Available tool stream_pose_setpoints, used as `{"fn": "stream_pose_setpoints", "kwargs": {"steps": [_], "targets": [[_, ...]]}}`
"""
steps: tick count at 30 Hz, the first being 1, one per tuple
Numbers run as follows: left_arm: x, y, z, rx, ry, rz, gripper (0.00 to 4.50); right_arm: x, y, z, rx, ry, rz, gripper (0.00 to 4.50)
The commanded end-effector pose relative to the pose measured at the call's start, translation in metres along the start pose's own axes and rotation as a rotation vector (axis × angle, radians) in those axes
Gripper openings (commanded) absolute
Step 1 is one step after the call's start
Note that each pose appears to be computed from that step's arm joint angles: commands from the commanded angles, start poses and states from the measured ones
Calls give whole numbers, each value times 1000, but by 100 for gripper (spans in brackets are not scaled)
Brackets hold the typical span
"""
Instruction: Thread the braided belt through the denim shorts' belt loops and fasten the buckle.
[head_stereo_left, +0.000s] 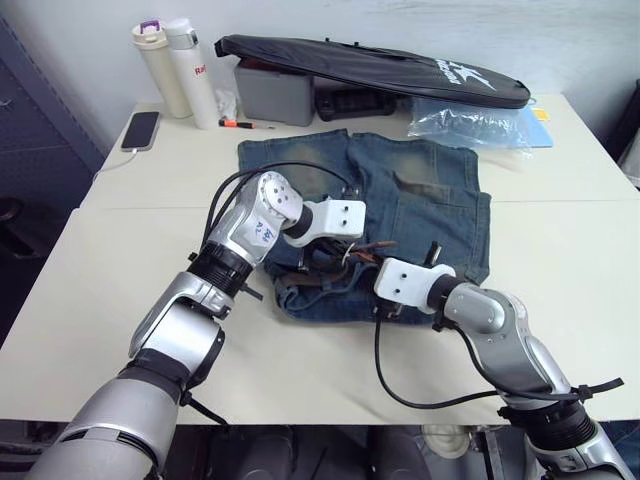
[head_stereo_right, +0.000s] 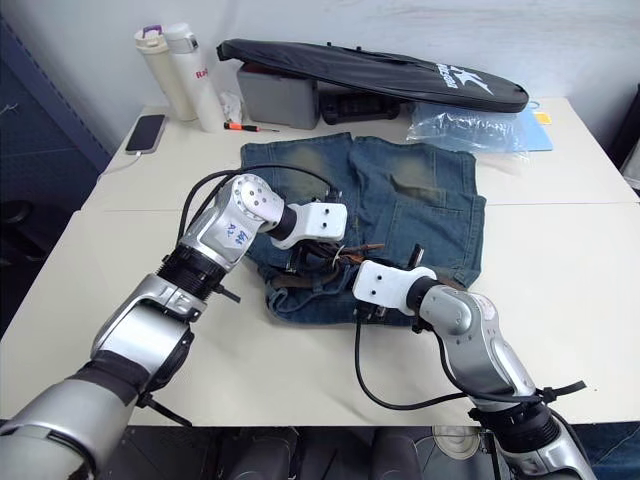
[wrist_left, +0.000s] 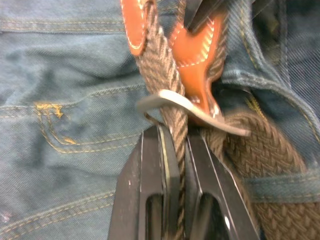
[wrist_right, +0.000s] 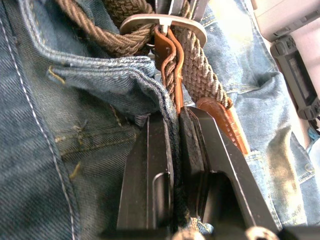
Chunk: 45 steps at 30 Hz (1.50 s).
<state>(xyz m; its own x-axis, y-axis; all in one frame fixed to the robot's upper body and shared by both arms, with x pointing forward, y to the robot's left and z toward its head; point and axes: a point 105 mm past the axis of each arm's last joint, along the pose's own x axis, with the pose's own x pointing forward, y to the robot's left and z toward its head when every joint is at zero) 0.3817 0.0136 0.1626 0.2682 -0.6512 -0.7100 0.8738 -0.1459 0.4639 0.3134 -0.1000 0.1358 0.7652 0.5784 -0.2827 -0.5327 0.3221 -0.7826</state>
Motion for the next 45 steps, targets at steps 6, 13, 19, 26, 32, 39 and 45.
{"fn": "stream_pose_setpoints", "kwargs": {"steps": [6, 13, 19, 26, 32, 39, 45], "targets": [[5, 11, 48, 102, -117, 21, 0, 2, 8, 27, -20, -116, 42, 3], [6, 6, 53, 89, -147, -10, 42, 2, 8, 28, -18, -117, 45, 0], [-17, 1, 39, 64, -97, -71, 278, 1, 4, 20, -15, -83, 37, 0], [-57, 0, 50, -3, -159, -74, 442, -1, -3, 11, -14, -51, 24, 0], [-69, 3, 49, -76, -182, -55, 442, 1, -3, 13, -8, -55, 28, 0], [-88, -1, 40, -217, -250, -27, 442, -5, 9, 4, 60, -22, 94, 0], [-100, -19, 29, -364, -288, -35, 450, -14, 6, 8, 77, -28, 140, 179]]}}
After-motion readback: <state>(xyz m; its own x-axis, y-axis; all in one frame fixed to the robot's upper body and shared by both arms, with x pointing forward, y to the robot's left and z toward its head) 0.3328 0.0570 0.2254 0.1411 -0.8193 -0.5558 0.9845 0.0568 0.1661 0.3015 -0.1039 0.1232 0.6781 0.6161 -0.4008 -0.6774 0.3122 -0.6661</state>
